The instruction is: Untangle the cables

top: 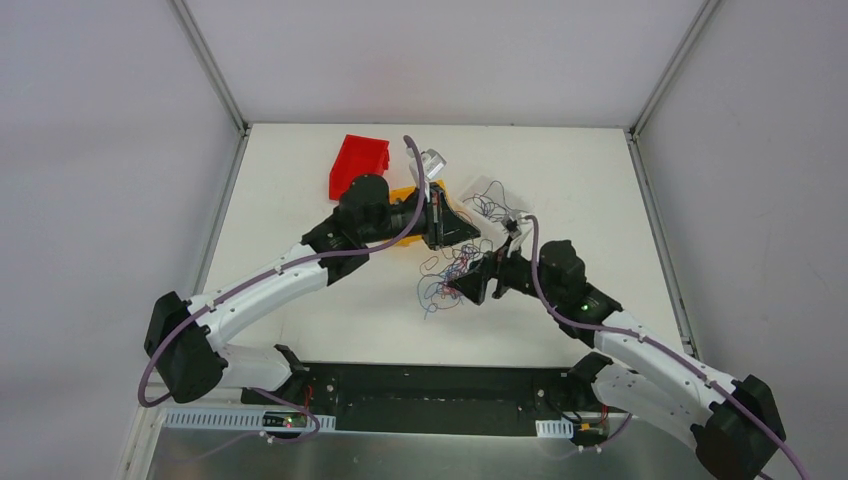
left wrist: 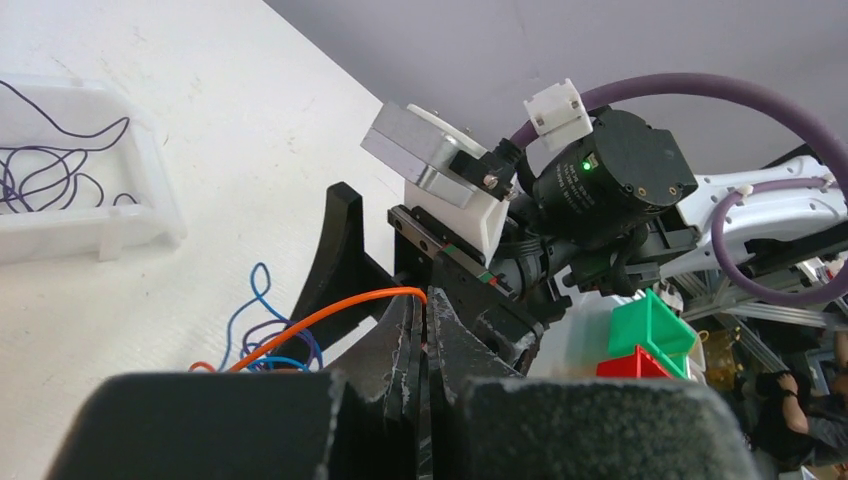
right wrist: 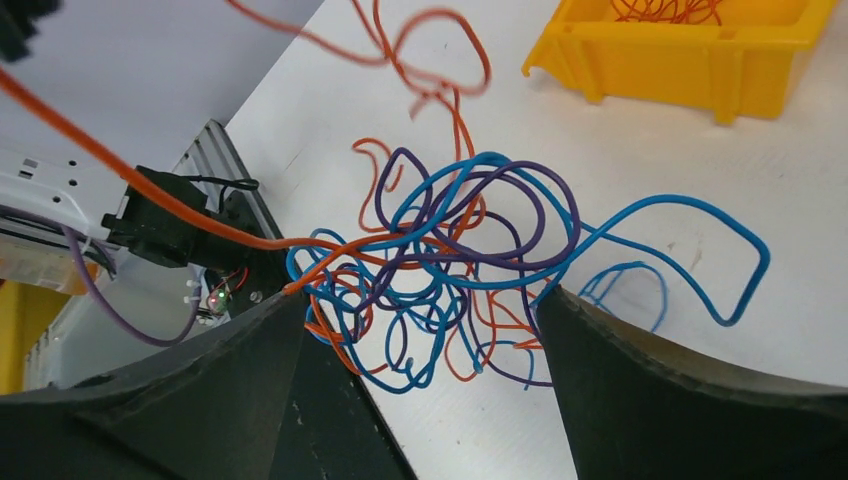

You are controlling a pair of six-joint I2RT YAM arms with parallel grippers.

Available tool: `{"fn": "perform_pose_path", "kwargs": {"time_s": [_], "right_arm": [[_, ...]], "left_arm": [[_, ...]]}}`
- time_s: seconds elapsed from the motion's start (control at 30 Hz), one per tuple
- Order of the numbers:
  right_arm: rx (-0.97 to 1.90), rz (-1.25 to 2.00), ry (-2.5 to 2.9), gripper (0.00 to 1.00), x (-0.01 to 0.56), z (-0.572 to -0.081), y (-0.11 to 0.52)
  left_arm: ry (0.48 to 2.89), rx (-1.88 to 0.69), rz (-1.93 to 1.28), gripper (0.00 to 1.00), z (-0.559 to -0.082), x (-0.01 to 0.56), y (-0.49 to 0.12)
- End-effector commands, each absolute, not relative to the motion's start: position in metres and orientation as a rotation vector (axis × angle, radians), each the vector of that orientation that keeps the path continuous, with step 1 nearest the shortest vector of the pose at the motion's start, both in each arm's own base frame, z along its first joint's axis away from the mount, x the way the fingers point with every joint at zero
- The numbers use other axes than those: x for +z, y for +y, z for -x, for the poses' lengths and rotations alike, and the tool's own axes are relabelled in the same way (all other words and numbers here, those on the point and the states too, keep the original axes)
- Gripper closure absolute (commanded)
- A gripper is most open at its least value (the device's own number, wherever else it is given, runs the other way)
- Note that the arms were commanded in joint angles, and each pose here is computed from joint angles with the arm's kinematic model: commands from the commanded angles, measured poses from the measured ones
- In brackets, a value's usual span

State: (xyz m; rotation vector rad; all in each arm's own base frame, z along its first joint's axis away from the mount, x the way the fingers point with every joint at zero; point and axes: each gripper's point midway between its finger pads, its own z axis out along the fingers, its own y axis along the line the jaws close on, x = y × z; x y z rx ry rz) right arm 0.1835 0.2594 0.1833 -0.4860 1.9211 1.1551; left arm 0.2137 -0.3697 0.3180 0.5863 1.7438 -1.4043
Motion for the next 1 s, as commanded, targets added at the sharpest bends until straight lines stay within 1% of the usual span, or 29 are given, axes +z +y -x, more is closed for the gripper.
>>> {"fn": "perform_pose_path", "kwargs": {"time_s": [0.0,0.1,0.17,0.23,0.27,0.37,0.43,0.47,0.53,0.63,0.7,0.83,0.97], "right_arm": [[1.046,0.467,1.77,0.12,0.213,-0.21,0.269],[1.022,0.411,1.779,0.17,0.208,-0.216,0.27],[1.006,0.357,1.797,0.23,0.202,-0.221,0.269],[0.974,0.273,1.849,0.34,0.188,-0.227,0.265],[0.952,0.228,1.88,0.42,0.18,-0.23,0.261],[0.842,0.05,1.969,0.68,0.151,-0.239,0.241],[0.736,-0.076,2.026,0.76,0.13,-0.243,0.22],[0.692,-0.123,2.054,0.79,0.121,-0.242,0.211],[0.593,-0.212,2.098,0.81,0.105,-0.239,0.19],[0.431,-0.359,2.161,0.82,0.08,-0.228,0.154],[0.365,-0.431,2.171,0.8,0.072,-0.221,0.136],[0.35,-0.554,2.153,0.8,0.07,-0.21,0.117],[0.368,-0.606,2.1,0.8,0.084,-0.209,0.108]], "left_arm": [[1.681,-1.464,-0.601,1.0,-0.205,0.35,-0.368],[1.687,-1.454,-0.594,1.0,-0.204,0.352,-0.364],[1.688,-1.43,-0.597,1.0,-0.202,0.355,-0.359],[1.705,-1.384,-0.596,1.0,-0.203,0.355,-0.351],[1.704,-1.36,-0.591,1.0,-0.204,0.358,-0.347],[1.688,-1.299,-0.577,1.0,-0.204,0.369,-0.329],[1.687,-1.252,-0.552,1.0,-0.207,0.374,-0.315],[1.709,-1.204,-0.518,1.0,-0.212,0.373,-0.305],[1.738,-1.093,-0.437,1.0,-0.224,0.373,-0.28],[1.752,-0.92,-0.329,1.0,-0.237,0.373,-0.237],[1.762,-0.751,-0.236,1.0,-0.249,0.369,-0.205],[1.797,-0.462,-0.13,1.0,-0.258,0.361,-0.154],[1.804,-0.343,-0.086,1.0,-0.258,0.355,-0.131]]}}
